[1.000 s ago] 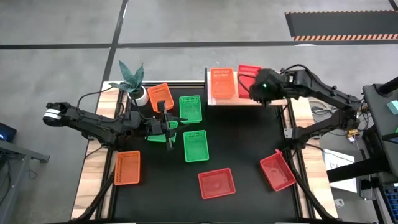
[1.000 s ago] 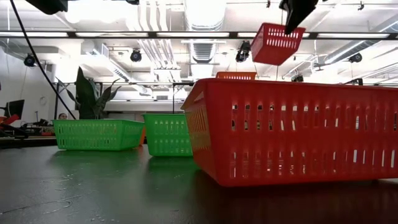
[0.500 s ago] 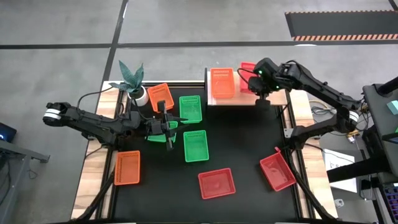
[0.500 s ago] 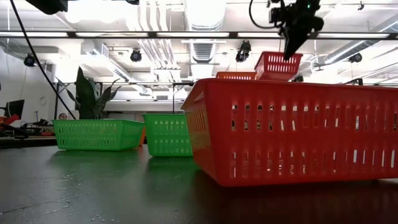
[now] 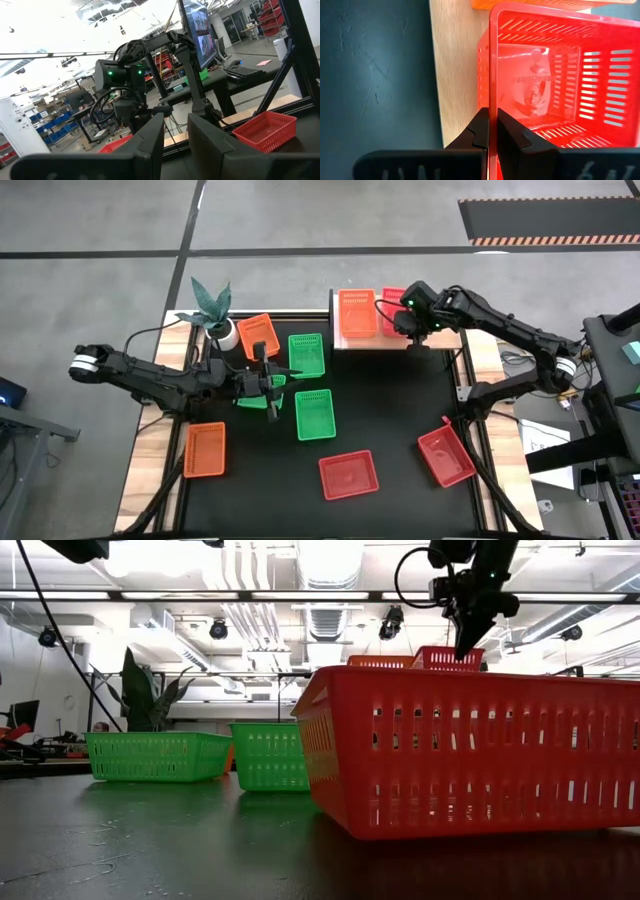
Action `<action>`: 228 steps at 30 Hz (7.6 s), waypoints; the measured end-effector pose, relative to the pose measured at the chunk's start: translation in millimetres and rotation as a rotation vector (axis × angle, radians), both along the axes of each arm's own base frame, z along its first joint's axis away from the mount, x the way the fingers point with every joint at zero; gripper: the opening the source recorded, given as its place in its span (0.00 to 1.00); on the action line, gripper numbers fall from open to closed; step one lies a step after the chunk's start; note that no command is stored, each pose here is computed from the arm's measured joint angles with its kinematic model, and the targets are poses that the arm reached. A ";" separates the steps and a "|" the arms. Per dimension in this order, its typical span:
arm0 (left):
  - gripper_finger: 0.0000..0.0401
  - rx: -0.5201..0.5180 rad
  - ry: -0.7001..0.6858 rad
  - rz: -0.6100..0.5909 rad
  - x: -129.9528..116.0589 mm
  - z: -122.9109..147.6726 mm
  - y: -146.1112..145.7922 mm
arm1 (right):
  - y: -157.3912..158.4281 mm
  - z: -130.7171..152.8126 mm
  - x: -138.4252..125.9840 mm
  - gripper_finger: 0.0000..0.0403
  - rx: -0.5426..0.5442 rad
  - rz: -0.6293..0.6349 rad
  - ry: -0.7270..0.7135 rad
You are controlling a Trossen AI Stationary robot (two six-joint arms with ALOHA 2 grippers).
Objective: Stack baskets on shelf by color
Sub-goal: Put the top left red bin on the shelf, then put the bottom right green bin on the shelf
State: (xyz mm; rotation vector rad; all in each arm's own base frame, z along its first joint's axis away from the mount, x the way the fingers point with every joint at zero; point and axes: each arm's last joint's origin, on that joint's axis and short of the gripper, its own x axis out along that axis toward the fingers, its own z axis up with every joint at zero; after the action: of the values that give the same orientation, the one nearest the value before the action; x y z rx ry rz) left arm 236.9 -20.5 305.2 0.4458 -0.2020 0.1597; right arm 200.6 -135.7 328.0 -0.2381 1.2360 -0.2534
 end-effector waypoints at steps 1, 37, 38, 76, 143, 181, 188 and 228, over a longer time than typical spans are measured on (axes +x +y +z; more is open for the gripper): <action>0.18 0.000 0.000 0.000 0.0 0.0 0.0 | 0.1 0.0 0.1 0.02 0.000 0.000 0.000; 0.18 0.000 0.000 0.000 0.0 0.0 0.0 | -0.7 -9.4 2.1 0.15 0.018 -0.011 -0.017; 0.18 0.000 0.000 0.000 0.0 0.0 0.0 | -0.8 -9.1 2.2 0.17 0.017 -0.012 -0.018; 0.18 -0.036 -0.003 -0.009 0.1 -0.1 -0.1 | 131.7 14.9 -12.9 0.15 0.170 0.250 -0.625; 0.18 -0.103 0.017 -0.025 6.3 -6.7 -1.1 | 222.3 -140.1 207.2 0.44 0.273 0.339 -0.317; 0.18 -0.101 0.017 -0.024 6.3 -6.7 -1.0 | 223.5 -148.6 215.6 0.03 0.249 0.389 -0.355; 0.18 -0.101 0.017 -0.024 6.3 -6.7 -1.0 | 219.6 -111.5 196.8 0.03 0.223 0.433 -0.343; 0.18 -0.100 0.018 -0.024 6.3 -6.8 -0.9 | 105.1 66.0 -26.9 0.02 -0.156 0.284 -0.426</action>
State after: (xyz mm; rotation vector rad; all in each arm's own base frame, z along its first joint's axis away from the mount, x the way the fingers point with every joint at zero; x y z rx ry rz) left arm 243.2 -21.3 298.5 0.3449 -0.1809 0.1418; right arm 173.7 -30.6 394.0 -0.4646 0.7498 -0.1436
